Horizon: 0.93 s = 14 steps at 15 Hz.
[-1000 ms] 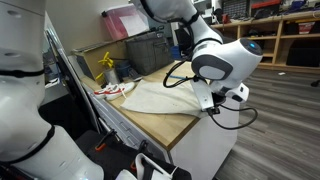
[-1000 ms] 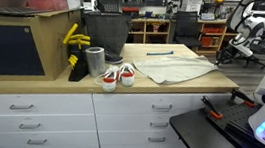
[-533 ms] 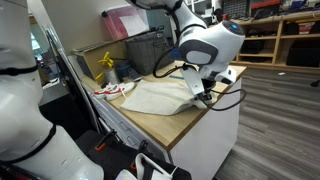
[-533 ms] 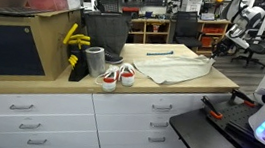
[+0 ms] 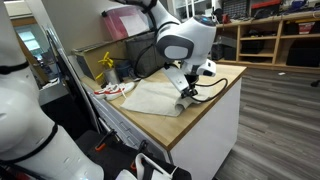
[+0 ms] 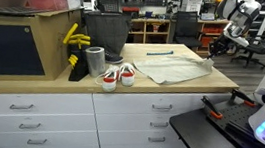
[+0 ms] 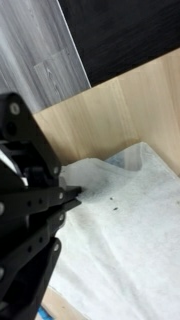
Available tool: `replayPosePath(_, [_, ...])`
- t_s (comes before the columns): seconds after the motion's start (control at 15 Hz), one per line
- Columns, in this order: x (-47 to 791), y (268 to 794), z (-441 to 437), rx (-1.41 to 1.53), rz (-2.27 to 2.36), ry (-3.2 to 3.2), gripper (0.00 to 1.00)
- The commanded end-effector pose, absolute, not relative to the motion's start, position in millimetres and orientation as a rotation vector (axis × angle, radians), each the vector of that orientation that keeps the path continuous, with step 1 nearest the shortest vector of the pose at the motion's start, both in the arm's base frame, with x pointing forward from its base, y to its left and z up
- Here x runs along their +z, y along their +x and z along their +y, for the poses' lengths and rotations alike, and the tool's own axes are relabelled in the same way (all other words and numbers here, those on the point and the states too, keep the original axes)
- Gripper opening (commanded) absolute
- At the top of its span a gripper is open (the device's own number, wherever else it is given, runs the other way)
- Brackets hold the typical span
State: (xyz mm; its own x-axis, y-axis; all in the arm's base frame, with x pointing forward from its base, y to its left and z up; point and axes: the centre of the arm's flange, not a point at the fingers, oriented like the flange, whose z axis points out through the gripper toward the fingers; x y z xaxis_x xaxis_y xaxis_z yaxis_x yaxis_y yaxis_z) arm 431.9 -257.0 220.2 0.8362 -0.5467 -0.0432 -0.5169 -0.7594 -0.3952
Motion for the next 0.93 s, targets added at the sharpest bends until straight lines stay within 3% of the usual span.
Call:
replayPosePath(0.0, [214.2,408.0,-222.5,-0.095,0.705,-2.710,0.01])
replayPosePath(0.73, [187.5,417.3,-164.8,-0.165,0.881,-2.583,0.01])
replayPosePath(0.8, [185.8,417.1,-161.4,-0.170,0.893,-2.581,0.25])
replayPosePath(0.87, [184.7,417.1,-159.7,-0.182,0.904,-2.576,0.29])
